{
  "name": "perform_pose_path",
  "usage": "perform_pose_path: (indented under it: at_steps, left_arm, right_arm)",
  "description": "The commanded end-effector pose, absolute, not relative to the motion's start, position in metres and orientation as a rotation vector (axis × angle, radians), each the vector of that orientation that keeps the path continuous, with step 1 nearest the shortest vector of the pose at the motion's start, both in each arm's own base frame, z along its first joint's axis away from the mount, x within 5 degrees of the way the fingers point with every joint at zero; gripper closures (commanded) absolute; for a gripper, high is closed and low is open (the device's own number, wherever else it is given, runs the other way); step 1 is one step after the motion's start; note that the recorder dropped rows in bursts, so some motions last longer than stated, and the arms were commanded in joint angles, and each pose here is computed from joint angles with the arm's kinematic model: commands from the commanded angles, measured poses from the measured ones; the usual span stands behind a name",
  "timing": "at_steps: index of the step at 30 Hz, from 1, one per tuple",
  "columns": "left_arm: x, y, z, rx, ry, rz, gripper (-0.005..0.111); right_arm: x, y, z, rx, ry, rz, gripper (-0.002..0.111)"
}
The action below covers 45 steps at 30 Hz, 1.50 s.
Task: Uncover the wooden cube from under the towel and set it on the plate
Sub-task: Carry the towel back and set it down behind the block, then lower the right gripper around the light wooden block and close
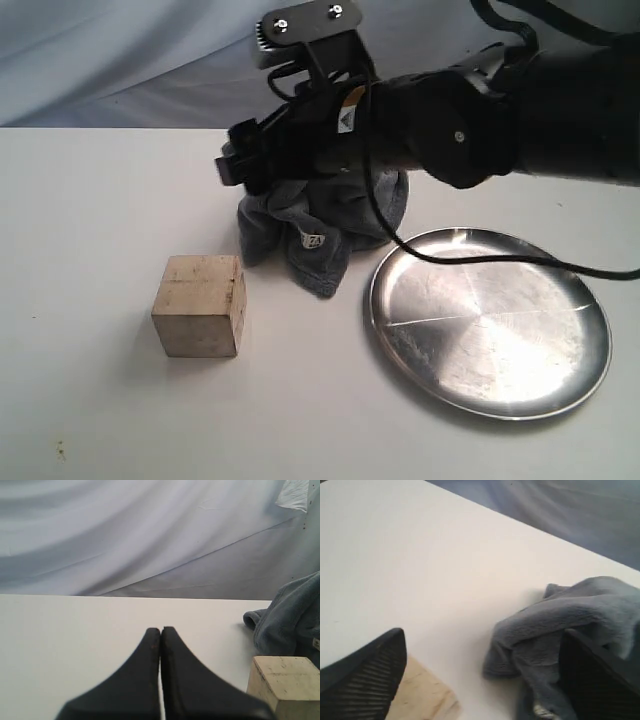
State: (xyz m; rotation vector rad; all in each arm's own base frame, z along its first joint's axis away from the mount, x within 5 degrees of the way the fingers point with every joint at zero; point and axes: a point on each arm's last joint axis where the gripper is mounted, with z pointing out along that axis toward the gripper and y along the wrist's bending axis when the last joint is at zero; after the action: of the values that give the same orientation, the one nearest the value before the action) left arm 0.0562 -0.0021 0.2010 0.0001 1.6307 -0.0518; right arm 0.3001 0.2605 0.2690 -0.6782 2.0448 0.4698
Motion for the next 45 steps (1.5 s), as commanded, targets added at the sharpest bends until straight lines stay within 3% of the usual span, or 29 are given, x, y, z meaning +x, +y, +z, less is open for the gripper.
perform_pose_path:
  at_steps: [1, 10, 18, 24, 31, 37, 45]
  left_arm:
    - [0.056, -0.002, 0.200, 0.001, 1.629, -0.052, 0.105]
    - [0.056, -0.002, 0.200, -0.001, 1.629, -0.054, 0.105]
    - [0.056, -0.002, 0.200, -0.001, 1.629, -0.054, 0.105]
    - [0.056, -0.002, 0.200, 0.000, 1.629, -0.052, 0.105]
    - [0.056, -0.002, 0.200, 0.000, 1.629, -0.052, 0.105]
    - [0.056, -0.002, 0.200, -0.001, 1.629, -0.054, 0.105]
    - [0.056, -0.002, 0.200, 0.002, 1.629, -0.051, 0.105]
  right_arm:
    - [0.266, 0.289, 0.266, -0.541, 2.198, 0.659, 0.032]
    - [0.244, 0.322, 0.235, -0.391, 2.321, 0.751, 0.032]
    - [0.242, 0.323, 0.208, -0.381, 2.434, 0.574, 0.032]
    - [0.241, 0.331, 0.229, -0.386, 2.402, 0.356, 0.032]
    - [0.237, 0.350, 0.244, -0.302, 2.331, 0.332, 0.032]
    - [0.231, 0.368, 0.217, -0.283, 2.307, 0.285, 0.016]
    - [0.233, 0.375, 0.187, -0.289, 2.316, 0.235, 0.013]
